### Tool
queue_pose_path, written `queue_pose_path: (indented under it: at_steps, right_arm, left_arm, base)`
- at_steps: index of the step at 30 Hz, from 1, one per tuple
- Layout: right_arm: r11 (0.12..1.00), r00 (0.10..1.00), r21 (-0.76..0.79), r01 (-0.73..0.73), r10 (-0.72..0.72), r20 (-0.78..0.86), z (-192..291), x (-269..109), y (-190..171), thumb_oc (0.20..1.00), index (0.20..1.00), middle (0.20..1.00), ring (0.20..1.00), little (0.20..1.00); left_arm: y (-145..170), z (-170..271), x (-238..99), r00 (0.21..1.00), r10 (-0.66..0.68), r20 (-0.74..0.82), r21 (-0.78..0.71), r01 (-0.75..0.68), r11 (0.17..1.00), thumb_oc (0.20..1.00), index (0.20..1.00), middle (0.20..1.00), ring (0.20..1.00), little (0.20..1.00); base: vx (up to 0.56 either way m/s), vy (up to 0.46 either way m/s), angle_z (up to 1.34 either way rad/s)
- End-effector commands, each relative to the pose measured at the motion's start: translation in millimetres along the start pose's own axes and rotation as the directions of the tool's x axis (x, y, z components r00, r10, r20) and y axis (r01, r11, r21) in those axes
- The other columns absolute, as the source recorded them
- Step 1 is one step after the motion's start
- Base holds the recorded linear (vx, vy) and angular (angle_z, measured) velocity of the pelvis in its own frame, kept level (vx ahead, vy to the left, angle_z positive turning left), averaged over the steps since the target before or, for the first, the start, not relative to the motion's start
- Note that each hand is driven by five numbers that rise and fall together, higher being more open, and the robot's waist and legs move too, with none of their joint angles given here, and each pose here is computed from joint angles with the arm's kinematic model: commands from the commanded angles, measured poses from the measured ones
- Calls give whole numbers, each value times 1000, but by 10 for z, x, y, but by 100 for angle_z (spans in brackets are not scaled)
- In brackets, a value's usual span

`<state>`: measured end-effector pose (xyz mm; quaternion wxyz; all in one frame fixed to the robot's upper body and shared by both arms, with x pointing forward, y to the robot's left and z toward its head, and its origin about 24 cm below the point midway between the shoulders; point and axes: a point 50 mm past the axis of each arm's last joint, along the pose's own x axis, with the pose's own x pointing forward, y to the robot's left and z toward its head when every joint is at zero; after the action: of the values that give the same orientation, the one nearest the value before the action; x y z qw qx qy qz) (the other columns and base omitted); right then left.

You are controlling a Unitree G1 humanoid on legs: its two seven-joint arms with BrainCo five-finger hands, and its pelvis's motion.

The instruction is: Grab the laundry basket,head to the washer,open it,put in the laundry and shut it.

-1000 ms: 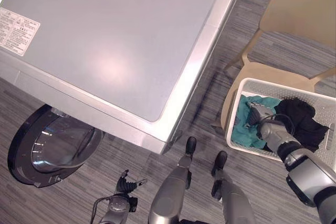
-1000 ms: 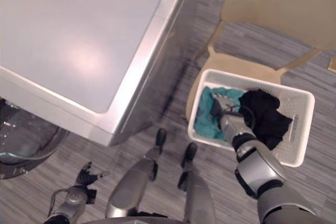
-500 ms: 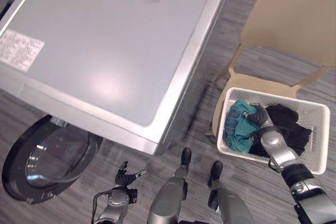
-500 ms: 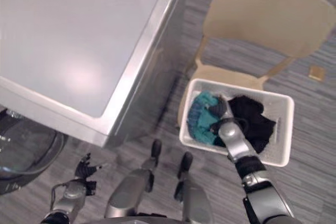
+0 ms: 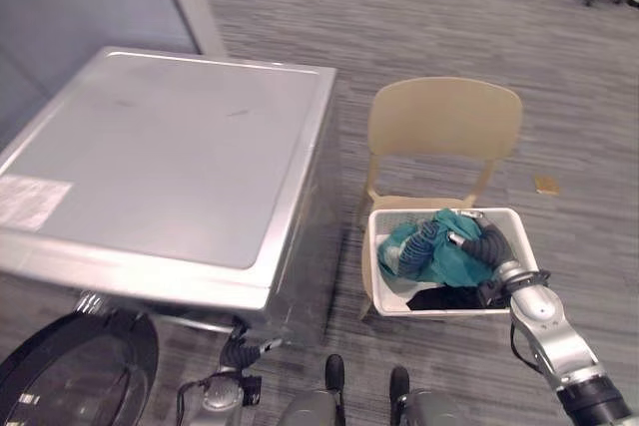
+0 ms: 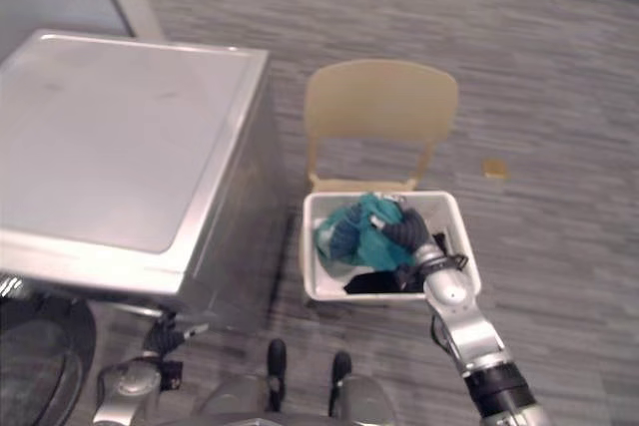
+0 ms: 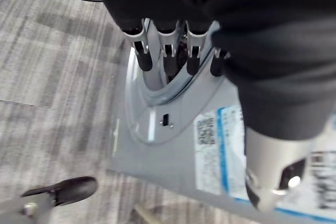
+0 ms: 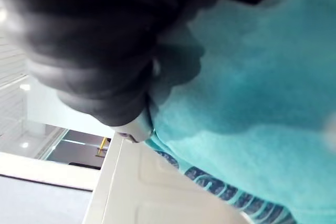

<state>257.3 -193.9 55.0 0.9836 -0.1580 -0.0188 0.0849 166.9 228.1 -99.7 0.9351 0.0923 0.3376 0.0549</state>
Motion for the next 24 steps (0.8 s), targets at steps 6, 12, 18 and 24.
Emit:
queue_pose_path:
  at_steps: [6,12,18,24]
  right_arm:
    - [986,948,158,-51,-2,317,655,239,125,200,200,200,200,200]
    - [969,903,208,-129,28,430,929,217,157,200,200,200,200,200]
    - [925,848,287,-250,66,526,1159,184,352,200,200,200,200,200]
    - [831,790,371,-414,126,600,1388,208,630,200,200,200,200,200]
  left_arm:
    - [-63,773,-80,927,-62,370,34,53,998,1000,1000,1000,1000,1000]
    - [-293,1281,-209,806,-179,564,117,137,984,1000,1000,1000,1000,1000]
    - [-640,1595,-300,700,-297,650,200,219,955,1000,1000,1000,1000,1000]
    - [-833,1832,-351,629,-339,699,254,224,941,1000,1000,1000,1000,1000]
  base:
    - [-331,-208,65]
    - [-336,-17,89]
    - [-113,127,88]
    - [-50,161,10]
